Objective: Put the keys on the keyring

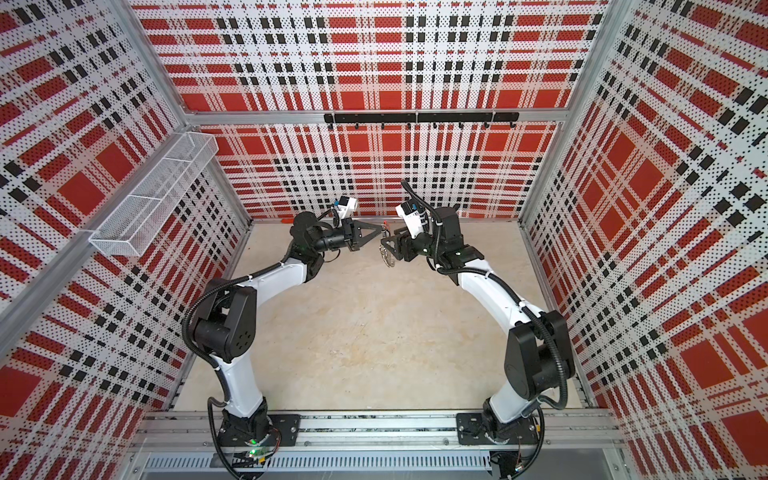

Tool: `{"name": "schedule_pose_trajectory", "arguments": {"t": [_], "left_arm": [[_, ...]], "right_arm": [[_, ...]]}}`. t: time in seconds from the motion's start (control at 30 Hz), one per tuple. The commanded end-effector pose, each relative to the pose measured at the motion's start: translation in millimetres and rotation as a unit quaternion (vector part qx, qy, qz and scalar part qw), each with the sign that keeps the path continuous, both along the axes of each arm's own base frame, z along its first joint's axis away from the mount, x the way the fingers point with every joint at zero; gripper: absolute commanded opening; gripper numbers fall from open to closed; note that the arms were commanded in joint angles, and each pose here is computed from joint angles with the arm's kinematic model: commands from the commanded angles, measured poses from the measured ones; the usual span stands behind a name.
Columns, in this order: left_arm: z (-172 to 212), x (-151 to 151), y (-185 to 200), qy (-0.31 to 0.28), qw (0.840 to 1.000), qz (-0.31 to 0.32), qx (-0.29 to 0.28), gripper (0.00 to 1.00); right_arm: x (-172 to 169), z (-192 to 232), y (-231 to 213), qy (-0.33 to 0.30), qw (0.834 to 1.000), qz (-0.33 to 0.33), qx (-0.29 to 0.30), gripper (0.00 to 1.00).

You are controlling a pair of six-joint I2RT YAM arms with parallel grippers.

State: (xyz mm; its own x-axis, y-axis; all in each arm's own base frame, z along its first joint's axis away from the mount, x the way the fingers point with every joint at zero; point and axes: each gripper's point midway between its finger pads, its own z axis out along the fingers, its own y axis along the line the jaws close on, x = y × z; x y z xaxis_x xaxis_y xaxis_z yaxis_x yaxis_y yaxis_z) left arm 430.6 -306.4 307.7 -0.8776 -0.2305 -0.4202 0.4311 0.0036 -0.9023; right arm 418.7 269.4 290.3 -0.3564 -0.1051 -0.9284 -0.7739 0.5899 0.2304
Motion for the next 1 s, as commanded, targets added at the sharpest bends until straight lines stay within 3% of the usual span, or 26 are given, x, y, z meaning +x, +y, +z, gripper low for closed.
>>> {"name": "schedule_pose_trajectory", "arguments": {"t": [0.0, 0.3, 0.57, 0.87, 0.97], "left_arm": [[13.8, -3.1, 3.3, -0.03, 0.999, 0.001, -0.01, 0.0], [15.2, -4.6, 4.2, -0.031, 0.999, -0.002, -0.01, 0.0], [14.3, 0.8, 10.1, -0.031, 0.999, 0.005, -0.009, 0.0], [14.4, 1.3, 9.1, -0.032, 0.999, 0.004, -0.009, 0.0], [16.2, 0.5, 7.8, -0.034, 0.999, 0.003, -0.009, 0.0]], "right_arm": [[13.3, 4.6, 1.1, -0.028, 0.999, -0.01, -0.011, 0.61], [19.2, 6.2, 2.0, -0.038, 0.999, -0.01, -0.021, 0.54], [-3.8, 19.6, -12.5, -0.052, 0.998, -0.01, -0.03, 0.62], [-18.4, 58.4, -44.7, -0.071, 0.996, -0.026, 0.049, 0.63], [-5.7, 46.9, -54.5, -0.053, 0.996, -0.04, 0.055, 0.59]]}}
